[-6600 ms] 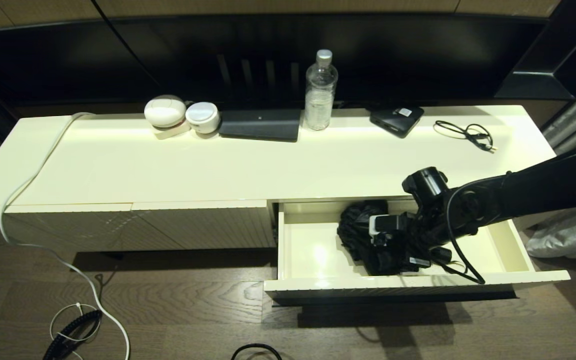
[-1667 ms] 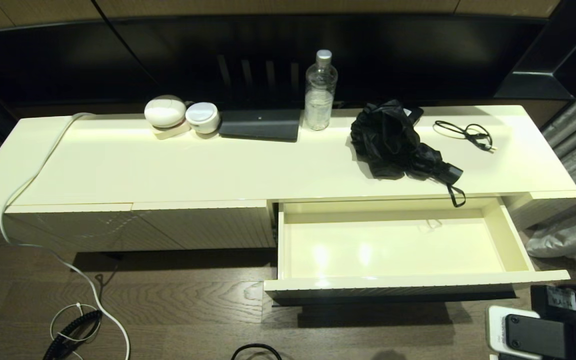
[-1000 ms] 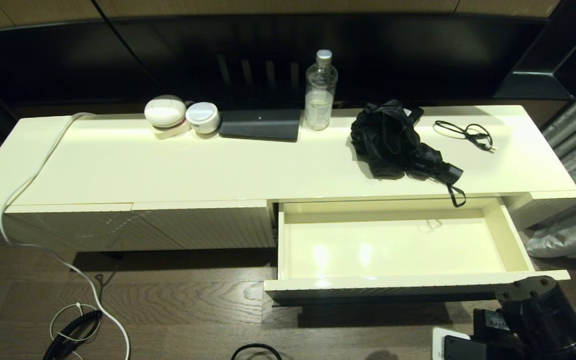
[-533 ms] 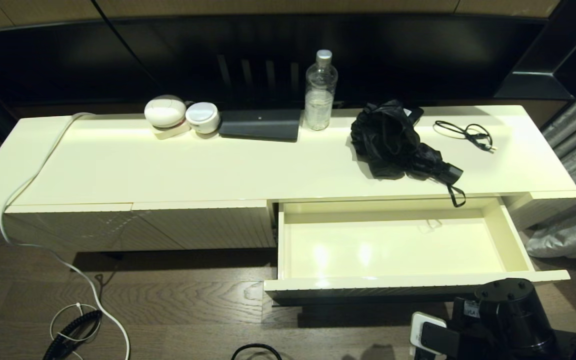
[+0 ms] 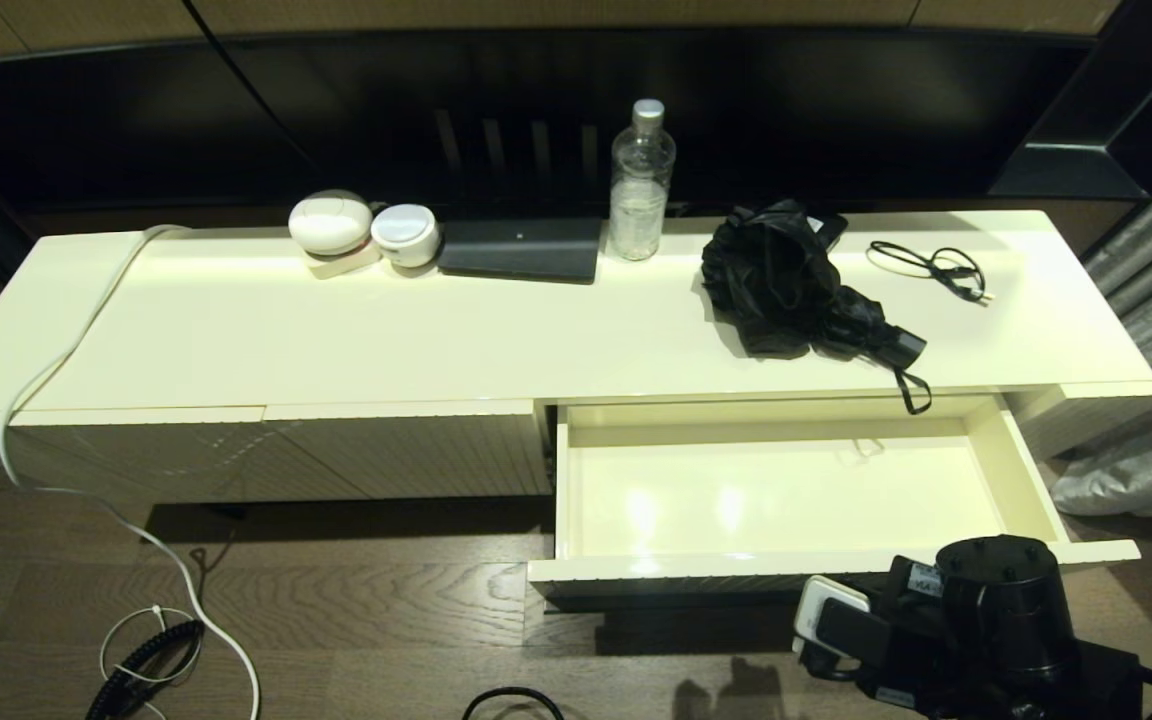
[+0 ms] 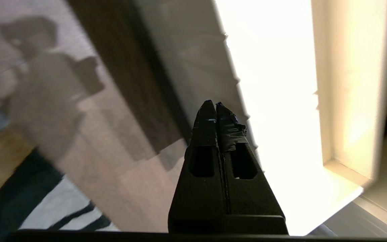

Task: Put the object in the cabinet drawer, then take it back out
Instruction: Close the drawer

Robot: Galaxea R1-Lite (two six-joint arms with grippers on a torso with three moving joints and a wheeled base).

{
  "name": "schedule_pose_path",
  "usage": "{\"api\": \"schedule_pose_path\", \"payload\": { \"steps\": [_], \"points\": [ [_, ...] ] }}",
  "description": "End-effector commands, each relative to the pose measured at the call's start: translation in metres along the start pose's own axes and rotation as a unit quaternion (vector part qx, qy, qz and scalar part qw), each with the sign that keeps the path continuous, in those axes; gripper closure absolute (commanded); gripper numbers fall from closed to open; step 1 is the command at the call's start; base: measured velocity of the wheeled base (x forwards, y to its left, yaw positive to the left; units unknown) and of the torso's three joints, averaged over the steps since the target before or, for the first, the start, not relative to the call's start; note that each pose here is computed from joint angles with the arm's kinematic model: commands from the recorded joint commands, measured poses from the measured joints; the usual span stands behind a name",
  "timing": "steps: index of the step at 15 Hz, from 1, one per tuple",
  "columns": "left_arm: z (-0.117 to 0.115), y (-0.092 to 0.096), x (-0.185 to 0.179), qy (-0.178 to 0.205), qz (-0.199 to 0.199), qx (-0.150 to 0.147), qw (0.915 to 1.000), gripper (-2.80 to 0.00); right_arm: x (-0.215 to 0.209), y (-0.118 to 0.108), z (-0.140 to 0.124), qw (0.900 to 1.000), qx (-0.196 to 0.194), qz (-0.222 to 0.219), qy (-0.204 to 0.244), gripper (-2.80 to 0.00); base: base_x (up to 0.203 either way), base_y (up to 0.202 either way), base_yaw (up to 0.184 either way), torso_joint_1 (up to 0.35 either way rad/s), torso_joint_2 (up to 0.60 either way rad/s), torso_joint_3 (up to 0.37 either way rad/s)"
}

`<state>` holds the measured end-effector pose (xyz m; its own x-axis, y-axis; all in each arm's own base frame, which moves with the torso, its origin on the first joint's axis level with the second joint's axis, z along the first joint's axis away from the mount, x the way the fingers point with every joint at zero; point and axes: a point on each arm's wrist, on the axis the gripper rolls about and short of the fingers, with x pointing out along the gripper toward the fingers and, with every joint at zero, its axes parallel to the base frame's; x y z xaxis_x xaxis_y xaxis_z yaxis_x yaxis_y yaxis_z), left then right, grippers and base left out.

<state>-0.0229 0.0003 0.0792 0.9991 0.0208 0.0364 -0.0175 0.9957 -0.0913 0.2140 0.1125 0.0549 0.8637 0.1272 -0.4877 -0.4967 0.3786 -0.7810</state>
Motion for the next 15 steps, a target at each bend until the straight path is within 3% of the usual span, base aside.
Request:
{"api": "schedule_pose_path", "payload": {
  "steps": [1,7,15],
  "points": [
    [0.0,0.0,0.0,-0.001,0.0,-0.001,1.0,0.0,0.011,0.004,0.0,1.0,0.0,-0.006,0.001,0.0,0.0,0.0,0.0,0.0,0.0,0.0],
    [0.0,0.0,0.0,-0.001,0.0,-0.001,1.0,0.0,0.036,0.0,0.01,0.998,0.01,-0.065,-0.017,0.0,0.0,0.0,0.0,0.0,0.0,0.0],
    [0.0,0.0,0.0,-0.001,0.0,-0.001,1.0,0.0,0.066,-0.032,0.039,0.986,0.048,-0.154,-0.049,0.0,0.0,0.0,0.0,0.0,0.0,0.0]
  ]
}}
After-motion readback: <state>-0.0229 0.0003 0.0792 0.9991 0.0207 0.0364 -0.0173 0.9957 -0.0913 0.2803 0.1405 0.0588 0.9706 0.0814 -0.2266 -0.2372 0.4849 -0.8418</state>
